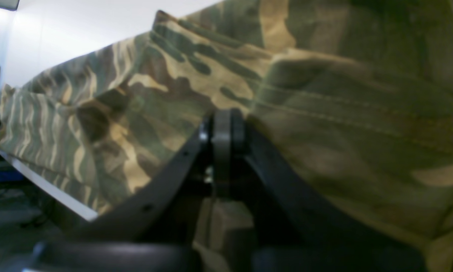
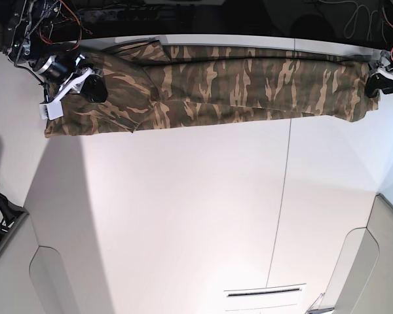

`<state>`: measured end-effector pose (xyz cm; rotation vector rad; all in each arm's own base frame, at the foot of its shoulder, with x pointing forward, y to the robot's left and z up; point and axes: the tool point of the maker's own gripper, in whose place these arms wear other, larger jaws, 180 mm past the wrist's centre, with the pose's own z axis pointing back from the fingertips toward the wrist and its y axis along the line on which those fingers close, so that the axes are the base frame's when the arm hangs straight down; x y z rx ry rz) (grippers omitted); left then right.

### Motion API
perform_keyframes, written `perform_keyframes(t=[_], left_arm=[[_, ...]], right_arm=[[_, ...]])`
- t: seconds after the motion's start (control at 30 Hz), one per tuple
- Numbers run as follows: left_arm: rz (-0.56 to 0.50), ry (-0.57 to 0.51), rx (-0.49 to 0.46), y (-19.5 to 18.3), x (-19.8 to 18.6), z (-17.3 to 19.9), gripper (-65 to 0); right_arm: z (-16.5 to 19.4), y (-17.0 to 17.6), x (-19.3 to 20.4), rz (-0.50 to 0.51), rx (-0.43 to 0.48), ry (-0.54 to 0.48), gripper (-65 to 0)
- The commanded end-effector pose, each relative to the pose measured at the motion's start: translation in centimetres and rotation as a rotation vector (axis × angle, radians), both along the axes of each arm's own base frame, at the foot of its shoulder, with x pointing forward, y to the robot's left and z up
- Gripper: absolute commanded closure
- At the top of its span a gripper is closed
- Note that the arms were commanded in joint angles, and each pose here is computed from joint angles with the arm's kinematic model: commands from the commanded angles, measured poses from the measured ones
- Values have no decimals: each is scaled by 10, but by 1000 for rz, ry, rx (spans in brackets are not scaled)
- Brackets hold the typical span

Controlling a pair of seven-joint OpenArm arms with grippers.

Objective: Fold the T-shirt properly
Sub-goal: 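Hold the strip ends with both grippers and lift the left gripper's end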

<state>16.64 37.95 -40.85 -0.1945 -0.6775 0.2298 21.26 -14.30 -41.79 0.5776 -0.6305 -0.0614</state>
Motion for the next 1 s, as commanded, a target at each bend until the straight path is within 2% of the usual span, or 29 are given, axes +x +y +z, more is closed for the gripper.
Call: perform_keyframes(t=[0.0,0.23,0.3,0.37,0.47,0.5,0.63,0.77,0.87,0.9,0.97], left_arm=[[-26,27,-6,-1,-3,2,-438],[4,-24,-140,-18,3,8,-432],[7,-19,-173,-25,1,6,-396],[13,-23,-191,-29,0,4,-293],[21,-32,-204,-32,1,4,-53],[22,-36,-205,-32,1,4,0],[23,-66,-200,-29,11,10,0],[1,-148,-203,-30,36,32,0],[-41,-209,-178,-33,56,53,0],[-59,-228,-166,-35,62,60,0],[-99,-259,-132,-38,72,75,0]], right_arm=[[7,-2,5,0,8,-29,0],[9,-1,5,-2,17,-33,0],[9,-1,6,-2,17,-33,0],[9,-1,5,-2,17,-32,0],[9,-1,6,-2,18,-33,0],[9,-1,6,-3,19,-34,0],[14,2,8,-10,52,-49,0],[21,6,11,-18,106,-66,-15],[29,7,11,-23,154,-71,-192],[32,5,11,-27,161,-76,-228],[37,-2,12,-42,150,-89,-247]])
